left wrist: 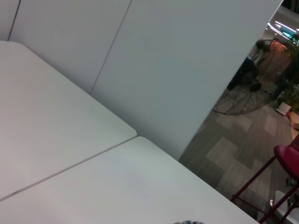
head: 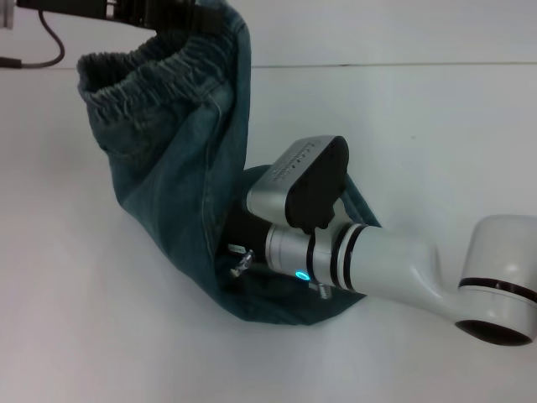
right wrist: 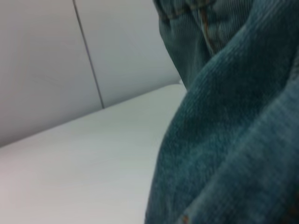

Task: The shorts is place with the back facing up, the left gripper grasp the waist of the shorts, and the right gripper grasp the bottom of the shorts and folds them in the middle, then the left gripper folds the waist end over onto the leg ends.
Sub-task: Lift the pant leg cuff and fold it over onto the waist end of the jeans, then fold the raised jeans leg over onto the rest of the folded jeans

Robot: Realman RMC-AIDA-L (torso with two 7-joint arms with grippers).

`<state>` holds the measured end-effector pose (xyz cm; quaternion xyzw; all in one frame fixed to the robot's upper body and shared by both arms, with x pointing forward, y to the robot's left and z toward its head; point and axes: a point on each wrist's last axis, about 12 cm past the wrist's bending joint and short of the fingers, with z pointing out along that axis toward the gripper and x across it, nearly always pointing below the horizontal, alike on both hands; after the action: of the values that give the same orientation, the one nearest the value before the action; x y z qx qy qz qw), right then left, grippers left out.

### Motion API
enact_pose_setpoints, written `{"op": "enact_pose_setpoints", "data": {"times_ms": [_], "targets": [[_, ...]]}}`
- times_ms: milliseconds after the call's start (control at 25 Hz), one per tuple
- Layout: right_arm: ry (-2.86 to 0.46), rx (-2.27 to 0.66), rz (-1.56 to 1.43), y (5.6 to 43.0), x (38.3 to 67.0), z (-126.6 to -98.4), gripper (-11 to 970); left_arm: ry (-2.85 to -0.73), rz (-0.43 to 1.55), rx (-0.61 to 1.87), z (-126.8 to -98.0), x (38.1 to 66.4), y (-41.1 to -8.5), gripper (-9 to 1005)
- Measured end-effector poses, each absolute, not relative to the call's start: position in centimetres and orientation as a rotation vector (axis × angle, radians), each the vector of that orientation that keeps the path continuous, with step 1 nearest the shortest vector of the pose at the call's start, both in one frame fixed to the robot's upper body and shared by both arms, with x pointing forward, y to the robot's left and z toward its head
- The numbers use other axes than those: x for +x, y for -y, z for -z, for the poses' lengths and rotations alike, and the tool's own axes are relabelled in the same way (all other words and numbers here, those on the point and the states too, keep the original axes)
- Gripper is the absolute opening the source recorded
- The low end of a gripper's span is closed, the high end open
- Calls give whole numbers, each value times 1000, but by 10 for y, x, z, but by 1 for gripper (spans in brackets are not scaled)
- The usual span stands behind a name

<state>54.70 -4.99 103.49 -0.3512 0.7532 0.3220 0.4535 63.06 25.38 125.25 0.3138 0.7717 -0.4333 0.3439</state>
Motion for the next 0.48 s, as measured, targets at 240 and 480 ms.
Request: {"op": "enact_pose_setpoints", "data": {"times_ms": [240,480], "targets": [[-1916,-721,-726,86,551,-1019,9,-2033,1153,794,-1239,627,-258,111],[-1864,-415,-639,150,559,-1011,8,-2079,1176,852,-1224,622,-250,112]]}}
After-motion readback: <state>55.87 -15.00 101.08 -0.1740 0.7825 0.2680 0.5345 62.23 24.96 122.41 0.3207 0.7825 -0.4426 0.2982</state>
